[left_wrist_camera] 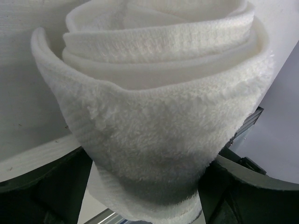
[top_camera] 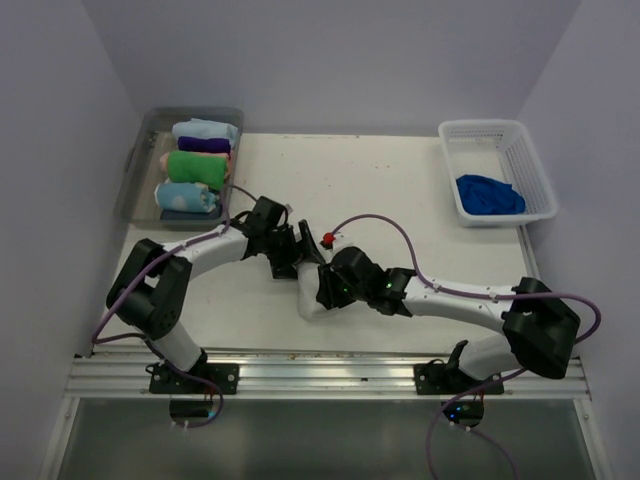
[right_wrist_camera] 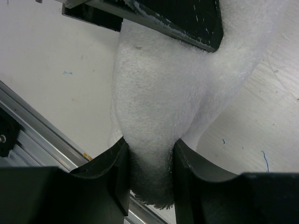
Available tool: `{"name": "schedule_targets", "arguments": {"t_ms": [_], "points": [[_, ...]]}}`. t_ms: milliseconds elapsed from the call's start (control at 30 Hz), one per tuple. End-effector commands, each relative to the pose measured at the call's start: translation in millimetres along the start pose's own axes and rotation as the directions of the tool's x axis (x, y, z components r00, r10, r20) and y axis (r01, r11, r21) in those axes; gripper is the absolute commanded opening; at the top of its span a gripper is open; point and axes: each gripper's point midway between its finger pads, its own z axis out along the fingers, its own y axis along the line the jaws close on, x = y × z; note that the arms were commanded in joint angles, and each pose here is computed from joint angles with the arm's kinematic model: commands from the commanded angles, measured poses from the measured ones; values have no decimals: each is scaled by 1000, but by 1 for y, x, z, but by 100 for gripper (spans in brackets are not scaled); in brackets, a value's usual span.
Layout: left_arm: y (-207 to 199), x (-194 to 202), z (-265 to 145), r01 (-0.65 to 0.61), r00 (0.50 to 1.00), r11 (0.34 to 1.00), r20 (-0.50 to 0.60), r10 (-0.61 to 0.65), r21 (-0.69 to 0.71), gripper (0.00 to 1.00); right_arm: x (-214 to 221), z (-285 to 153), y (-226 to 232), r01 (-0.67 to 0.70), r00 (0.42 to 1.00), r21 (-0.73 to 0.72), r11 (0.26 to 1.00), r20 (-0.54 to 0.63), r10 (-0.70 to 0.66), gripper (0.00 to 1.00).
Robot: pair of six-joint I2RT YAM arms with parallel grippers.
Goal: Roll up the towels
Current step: Roll the towel, then place the rolled towel into the container
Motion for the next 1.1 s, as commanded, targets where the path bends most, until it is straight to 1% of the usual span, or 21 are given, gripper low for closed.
{"name": "schedule_targets", "arguments": {"t_ms": [0,33,167,200,267,300,333,367,467,500,567,633,667,700,767,800,833,900,933,967,1067], "points": [[4,-4,10,-29,1000,1000,2,29,-8,85,-1,2,14,-5,1000,-61,998,-4,5,35],[7,-3,13,-26,1000,1000,-3,26,-15,79,-3,2,15,-2,1000,-61,998,-1,2,35],[13,2,22,-20,1000,999,-24,19,-32,71,-4,2,13,6,1000,-49,999,-4,-6,36],[13,2,23,-22,999,999,-26,22,-32,65,-5,2,13,7,1000,-49,999,-4,-8,37],[13,2,24,-24,999,999,-25,23,-32,57,-4,2,12,8,1000,-42,999,-7,-8,40],[14,2,25,-22,999,999,-24,21,-35,47,-5,1,13,10,1000,-46,999,-4,-10,46],[13,1,25,-23,1000,999,-22,23,-33,41,-5,0,12,11,1000,-42,999,-5,-11,51],[12,0,24,-23,1000,999,-18,23,-32,32,-7,-2,10,16,1000,-29,999,-2,-16,61],[7,-3,21,-43,999,999,-12,42,-25,19,-15,-15,6,36,999,11,999,4,-36,75],[6,-5,19,-47,999,998,-3,47,-28,13,-26,-21,3,46,998,38,998,35,-47,80],[-2,-9,14,-65,998,998,12,65,-12,7,-38,-40,-3,48,996,67,997,66,-53,83],[-10,-14,10,-80,997,997,25,79,1,4,-58,-59,-10,41,990,106,993,128,-55,84],[-13,-15,5,-89,996,996,28,89,5,4,-58,-72,-14,51,990,130,990,121,-67,84],[-17,-18,2,-96,995,995,35,95,10,4,-80,-96,-12,43,976,130,991,205,-69,85],[-29,-26,-9,-118,991,993,63,116,29,3,-90,-119,-21,37,966,176,984,246,-80,87],[-35,-30,-13,-126,990,991,73,123,41,3,-100,-135,-25,24,952,195,980,294,-82,88],[-39,-33,-17,-134,988,990,81,130,48,3,-106,-144,-36,2,941,251,968,328,-87,89],[-54,-45,-33,-154,983,985,109,146,73,3,-105,-154,-52,-25,937,317,948,338,-88,89],[-67,-54,-44,-170,978,981,137,156,98,3,-107,-160,-63,-52,930,359,932,357,-85,89],[-70,-63,-56,-173,975,979,162,155,110,3,-103,-162,-71,-65,934,386,920,349,-81,90],[-95,-90,-94,-211,955,965,242,170,155,3,-95,-160,-82,-98,940,424,900,337,-57,90]]}}
